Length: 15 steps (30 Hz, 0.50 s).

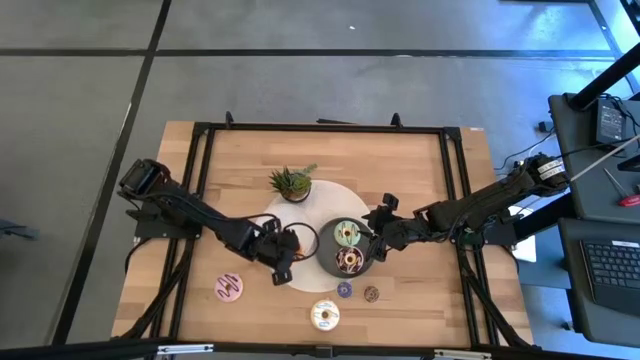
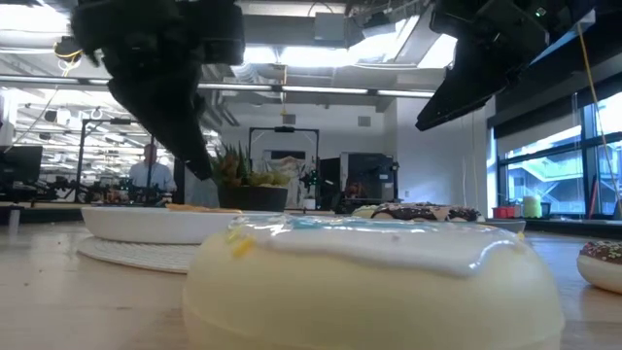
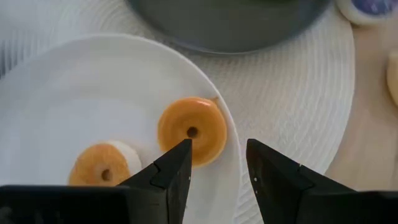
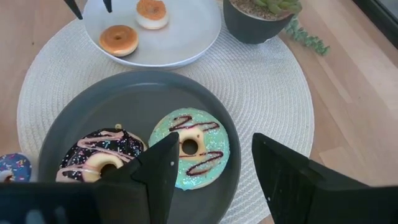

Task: Pick & Place donuts
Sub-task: Put the small black donut on the white plate

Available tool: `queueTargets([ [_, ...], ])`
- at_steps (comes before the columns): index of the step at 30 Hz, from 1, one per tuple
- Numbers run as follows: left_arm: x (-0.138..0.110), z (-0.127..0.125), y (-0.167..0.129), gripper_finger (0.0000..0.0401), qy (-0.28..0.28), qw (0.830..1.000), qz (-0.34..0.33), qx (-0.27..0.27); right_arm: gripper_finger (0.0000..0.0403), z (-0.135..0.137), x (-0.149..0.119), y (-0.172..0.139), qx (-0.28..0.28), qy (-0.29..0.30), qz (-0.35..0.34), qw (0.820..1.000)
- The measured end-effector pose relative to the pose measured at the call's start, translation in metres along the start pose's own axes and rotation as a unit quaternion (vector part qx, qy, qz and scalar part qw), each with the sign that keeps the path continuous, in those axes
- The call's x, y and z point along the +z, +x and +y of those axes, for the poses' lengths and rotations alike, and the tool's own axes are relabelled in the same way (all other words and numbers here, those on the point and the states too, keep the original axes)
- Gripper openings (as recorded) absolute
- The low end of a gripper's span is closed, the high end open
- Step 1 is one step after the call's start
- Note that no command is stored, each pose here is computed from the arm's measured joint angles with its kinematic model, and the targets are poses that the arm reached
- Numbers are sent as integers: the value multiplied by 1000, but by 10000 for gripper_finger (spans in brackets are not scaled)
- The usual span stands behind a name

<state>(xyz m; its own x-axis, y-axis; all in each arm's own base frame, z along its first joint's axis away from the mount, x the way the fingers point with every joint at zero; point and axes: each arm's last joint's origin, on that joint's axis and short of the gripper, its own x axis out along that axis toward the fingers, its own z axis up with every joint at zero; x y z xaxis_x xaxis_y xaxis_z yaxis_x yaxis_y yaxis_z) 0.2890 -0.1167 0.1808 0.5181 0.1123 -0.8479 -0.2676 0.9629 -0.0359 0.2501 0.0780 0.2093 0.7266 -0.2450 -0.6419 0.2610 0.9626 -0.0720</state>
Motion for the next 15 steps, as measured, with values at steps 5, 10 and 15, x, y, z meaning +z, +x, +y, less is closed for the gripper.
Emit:
queueTargets([
  [5,-1,-2,-1,148,83,997,0,-2,204,0,0,0,0,1,0,1000],
  [10,-1,-2,-1,143,135,991,0,-3,204,0,0,0,0,1,0,1000],
  [15,-1,-2,-1,136,178,984,4,-11,204,0,0,0,0,1,0,1000],
])
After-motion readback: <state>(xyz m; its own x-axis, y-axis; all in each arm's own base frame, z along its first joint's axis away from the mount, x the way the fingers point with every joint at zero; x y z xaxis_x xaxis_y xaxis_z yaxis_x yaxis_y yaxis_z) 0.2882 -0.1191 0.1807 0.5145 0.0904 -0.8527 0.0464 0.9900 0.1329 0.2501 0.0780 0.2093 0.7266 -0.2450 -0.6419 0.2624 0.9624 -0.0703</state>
